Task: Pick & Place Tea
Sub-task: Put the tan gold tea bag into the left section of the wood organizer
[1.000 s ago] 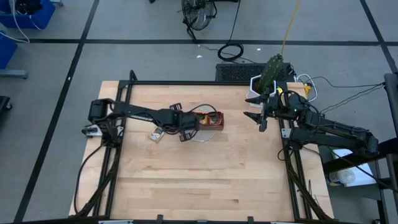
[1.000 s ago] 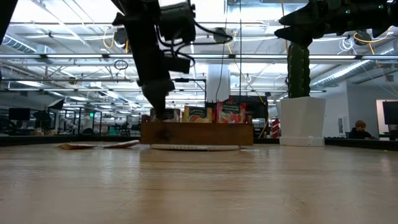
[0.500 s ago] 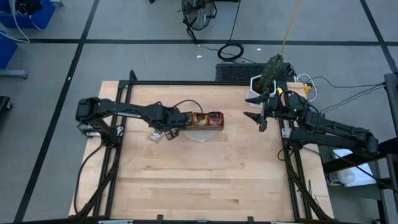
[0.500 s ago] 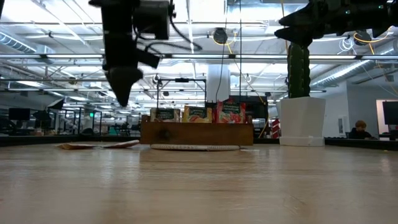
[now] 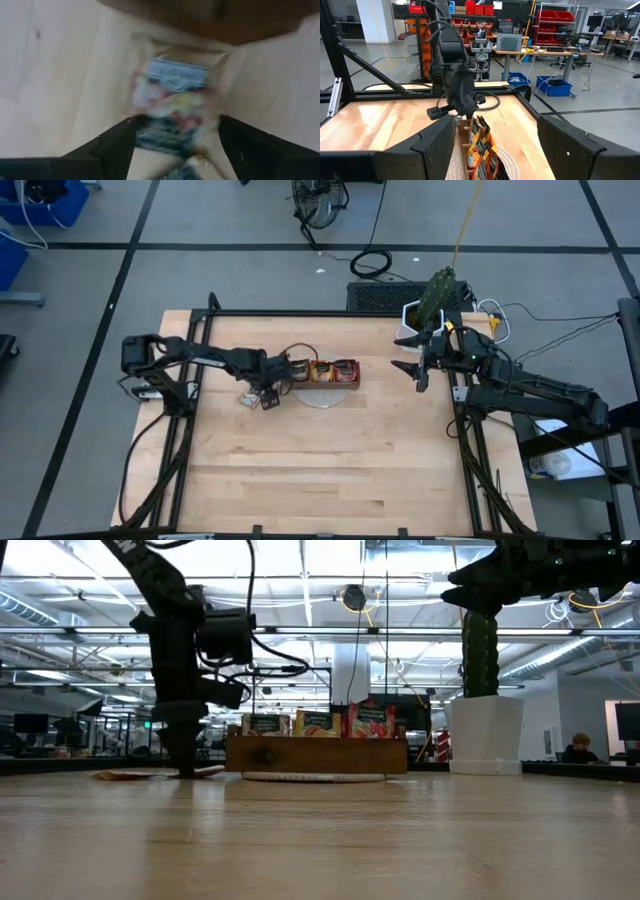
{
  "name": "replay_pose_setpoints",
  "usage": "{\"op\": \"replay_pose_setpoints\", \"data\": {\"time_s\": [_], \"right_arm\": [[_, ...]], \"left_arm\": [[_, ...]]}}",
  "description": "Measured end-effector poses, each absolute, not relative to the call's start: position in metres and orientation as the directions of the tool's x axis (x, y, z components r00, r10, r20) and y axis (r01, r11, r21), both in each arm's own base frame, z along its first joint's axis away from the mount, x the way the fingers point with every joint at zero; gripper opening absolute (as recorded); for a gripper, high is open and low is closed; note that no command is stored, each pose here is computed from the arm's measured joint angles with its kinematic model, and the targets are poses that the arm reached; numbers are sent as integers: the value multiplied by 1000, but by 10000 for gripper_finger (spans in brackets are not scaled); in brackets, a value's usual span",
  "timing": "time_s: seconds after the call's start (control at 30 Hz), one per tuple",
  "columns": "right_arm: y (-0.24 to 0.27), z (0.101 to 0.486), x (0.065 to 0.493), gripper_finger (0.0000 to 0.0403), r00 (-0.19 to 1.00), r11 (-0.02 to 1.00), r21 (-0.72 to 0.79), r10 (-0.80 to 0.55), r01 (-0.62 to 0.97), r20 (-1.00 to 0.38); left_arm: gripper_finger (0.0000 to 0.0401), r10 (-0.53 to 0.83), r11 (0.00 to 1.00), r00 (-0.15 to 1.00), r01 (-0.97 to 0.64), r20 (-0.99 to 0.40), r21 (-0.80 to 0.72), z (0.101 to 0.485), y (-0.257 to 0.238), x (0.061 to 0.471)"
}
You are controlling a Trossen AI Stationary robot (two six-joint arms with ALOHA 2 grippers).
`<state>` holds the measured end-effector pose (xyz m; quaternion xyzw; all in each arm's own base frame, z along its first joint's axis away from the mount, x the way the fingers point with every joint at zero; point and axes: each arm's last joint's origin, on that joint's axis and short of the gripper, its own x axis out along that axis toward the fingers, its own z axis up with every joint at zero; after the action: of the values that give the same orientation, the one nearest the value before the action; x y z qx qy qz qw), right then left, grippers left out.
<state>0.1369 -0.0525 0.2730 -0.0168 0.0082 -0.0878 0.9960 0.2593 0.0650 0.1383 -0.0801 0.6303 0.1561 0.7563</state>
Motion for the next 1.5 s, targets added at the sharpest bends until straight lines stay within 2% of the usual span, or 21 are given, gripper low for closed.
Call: {"op": "replay_pose_setpoints", "data": {"time_s": [0.13,0.33,0.47,0.63,0.67,0.8,0.93,1.07,1.17,1.23,1.33,1.5], "right_arm": [[-53,273,137,260,984,984,-35,-175,175,-13],[-52,273,137,260,985,984,-32,-175,174,-13],[-53,273,137,260,984,984,-34,-175,174,-13],[-52,273,137,260,985,984,-34,-175,174,-13],[-53,273,137,260,984,984,-34,-175,174,-13],[-52,273,137,260,985,984,-23,-175,174,-13],[-52,273,137,260,985,985,-18,-175,174,-13],[-53,273,137,260,985,984,-25,-175,175,-11],[-52,273,137,260,985,984,-26,-175,174,-9],[-52,273,137,260,985,984,-26,-175,174,-10],[-53,273,137,260,984,984,-24,-175,175,-14],[-53,273,137,260,985,984,-25,-174,174,-14]], "left_arm": [[267,152,933,257,-355,-954,53,131,78,259],[229,113,931,217,-365,-970,26,122,80,250],[162,109,926,183,-377,-977,33,122,77,247],[37,126,931,155,-361,-980,63,122,72,246],[24,128,932,140,-355,-982,71,123,71,246],[24,174,945,19,-285,-984,162,133,60,242],[23,329,919,-66,-209,-942,336,158,44,243],[23,531,837,-18,-146,-847,528,188,30,256],[23,613,786,95,29,-785,617,207,9,268],[26,655,709,181,191,-734,679,210,-5,275],[28,706,536,293,372,-644,758,209,-20,285],[29,729,393,408,408,-550,824,213,-24,304]]}}
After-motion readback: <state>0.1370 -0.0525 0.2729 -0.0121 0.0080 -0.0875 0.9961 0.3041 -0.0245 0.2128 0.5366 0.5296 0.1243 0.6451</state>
